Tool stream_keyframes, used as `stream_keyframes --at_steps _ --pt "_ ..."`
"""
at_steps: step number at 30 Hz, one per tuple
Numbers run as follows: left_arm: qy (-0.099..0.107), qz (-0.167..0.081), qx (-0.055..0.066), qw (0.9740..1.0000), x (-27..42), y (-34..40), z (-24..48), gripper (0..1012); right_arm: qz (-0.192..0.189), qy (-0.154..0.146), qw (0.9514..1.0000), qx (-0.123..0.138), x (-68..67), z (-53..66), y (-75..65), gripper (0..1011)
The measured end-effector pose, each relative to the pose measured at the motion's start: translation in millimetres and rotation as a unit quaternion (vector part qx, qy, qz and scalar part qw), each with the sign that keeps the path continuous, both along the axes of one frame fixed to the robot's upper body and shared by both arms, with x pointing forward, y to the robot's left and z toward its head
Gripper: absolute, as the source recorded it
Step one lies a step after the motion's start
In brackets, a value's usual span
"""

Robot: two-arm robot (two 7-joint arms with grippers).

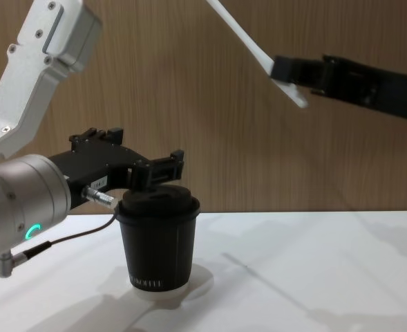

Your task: Pick up the straw with one hand, pass it to the other hand, and insert it into the cup.

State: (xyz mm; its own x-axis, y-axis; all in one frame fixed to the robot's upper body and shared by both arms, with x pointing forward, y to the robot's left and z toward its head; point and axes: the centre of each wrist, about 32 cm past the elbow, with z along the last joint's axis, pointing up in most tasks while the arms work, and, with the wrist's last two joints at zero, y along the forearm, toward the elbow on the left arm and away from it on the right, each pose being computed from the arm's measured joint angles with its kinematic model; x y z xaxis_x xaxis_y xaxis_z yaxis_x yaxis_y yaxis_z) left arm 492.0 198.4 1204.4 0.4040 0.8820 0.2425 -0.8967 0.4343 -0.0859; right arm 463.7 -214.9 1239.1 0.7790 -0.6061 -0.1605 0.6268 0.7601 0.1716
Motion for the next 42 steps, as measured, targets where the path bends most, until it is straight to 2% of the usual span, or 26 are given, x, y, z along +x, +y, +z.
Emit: stream_keyframes --at_steps 4,14,18,25,29,32,35,36,38,39,42 --pt "0.000 0.000 0.000 1.0000 0.0 0.0 0.0 1003 0.031 0.000 0.9993 0.022 8.2 -1.1 4.4 1" --pt "0.000 0.000 -0.001 1.0000 -0.2 0.5 0.6 1003 0.070 0.004 0.9961 0.053 21.0 -2.1 13.0 1" --pt "0.000 -0.003 -0.008 1.0000 -0.9 2.0 2.6 1003 0.079 0.005 0.9951 0.059 23.6 -2.4 14.7 1" --pt "0.000 -0.012 -0.034 0.9993 -4.9 8.3 9.1 1003 0.089 0.006 0.9937 0.067 26.6 -2.4 17.1 2" --pt "0.000 -0.021 -0.056 0.9982 -7.8 14.4 14.5 1003 0.093 0.006 0.9933 0.070 27.9 -2.3 17.9 1" --pt "0.000 -0.036 -0.078 0.9963 -11.3 21.8 20.8 1003 0.095 0.007 0.9929 0.071 28.6 -2.3 18.4 1" --pt "0.000 -0.046 -0.091 0.9948 -13.0 26.9 24.8 1003 0.097 0.007 0.9927 0.072 29.1 -2.4 18.7 1" --pt "0.000 -0.054 -0.099 0.9936 -14.5 31.0 27.9 1003 0.097 0.007 0.9926 0.073 29.4 -2.3 18.9 1" --pt "0.002 -0.063 -0.108 0.9922 -15.6 34.4 30.4 1003 0.098 0.007 0.9925 0.074 29.6 -2.3 19.0 1" --pt "0.003 -0.069 -0.114 0.9911 -16.8 38.8 32.6 1003 0.098 0.007 0.9924 0.074 29.7 -2.4 19.1 1" --pt "0.005 -0.082 -0.125 0.9888 -18.4 43.5 36.1 1003 0.099 0.007 0.9923 0.074 30.0 -2.5 19.2 1"
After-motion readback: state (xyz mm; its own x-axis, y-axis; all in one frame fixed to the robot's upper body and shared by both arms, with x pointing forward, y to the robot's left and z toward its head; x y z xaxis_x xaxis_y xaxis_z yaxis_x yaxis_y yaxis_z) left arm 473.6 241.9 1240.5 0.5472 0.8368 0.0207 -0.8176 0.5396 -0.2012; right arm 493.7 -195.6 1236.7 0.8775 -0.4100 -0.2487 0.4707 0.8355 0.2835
